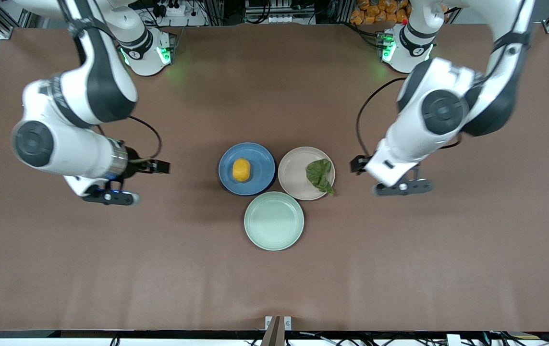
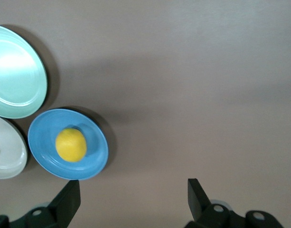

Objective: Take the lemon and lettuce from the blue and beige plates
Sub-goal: 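Reach the right gripper to the lemon while the left gripper reaches the lettuce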

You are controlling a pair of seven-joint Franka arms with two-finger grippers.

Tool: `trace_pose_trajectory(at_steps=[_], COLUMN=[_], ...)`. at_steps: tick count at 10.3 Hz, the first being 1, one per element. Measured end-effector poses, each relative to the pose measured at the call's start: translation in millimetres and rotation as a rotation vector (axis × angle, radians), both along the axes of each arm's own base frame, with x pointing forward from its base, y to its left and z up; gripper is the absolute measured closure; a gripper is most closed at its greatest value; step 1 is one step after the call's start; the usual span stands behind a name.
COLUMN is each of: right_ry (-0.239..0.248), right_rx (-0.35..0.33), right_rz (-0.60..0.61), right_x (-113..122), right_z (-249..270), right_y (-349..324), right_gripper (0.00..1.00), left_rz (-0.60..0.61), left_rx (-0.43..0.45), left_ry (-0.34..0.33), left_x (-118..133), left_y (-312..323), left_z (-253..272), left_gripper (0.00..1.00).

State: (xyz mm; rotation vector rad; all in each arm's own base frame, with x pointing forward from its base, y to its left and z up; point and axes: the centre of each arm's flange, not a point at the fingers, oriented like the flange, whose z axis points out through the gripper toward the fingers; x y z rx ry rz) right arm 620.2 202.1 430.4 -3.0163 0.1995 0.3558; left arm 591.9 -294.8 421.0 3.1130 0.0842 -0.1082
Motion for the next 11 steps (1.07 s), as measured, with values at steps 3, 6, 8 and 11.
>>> trace_pose_trajectory(at_steps=[3, 6, 8, 11], right_ry=[-0.028, -0.079, -0.073, -0.037], right_rx=[-0.025, 0.008, 0.009, -0.024], right_rz=[-0.043, -0.087, -0.093, -0.093], right_x=[1, -17, -29, -46], right_z=[-50, -116, -149, -186], right_y=[57, 124, 137, 156], right_gripper=[0.00, 0.00, 0.00, 0.00], left_rz=[-0.034, -0.086, -0.055, 0.013], left_rx=[0.004, 0.063, 0.066, 0.059], left_ry=[0.010, 0.031, 0.039, 0.038], left_x=[-9, -19, -29, -42], left_y=[-55, -80, -98, -119], left_z=[-73, -138, -170, -214], left_gripper=[0.00, 0.00, 0.00, 0.02])
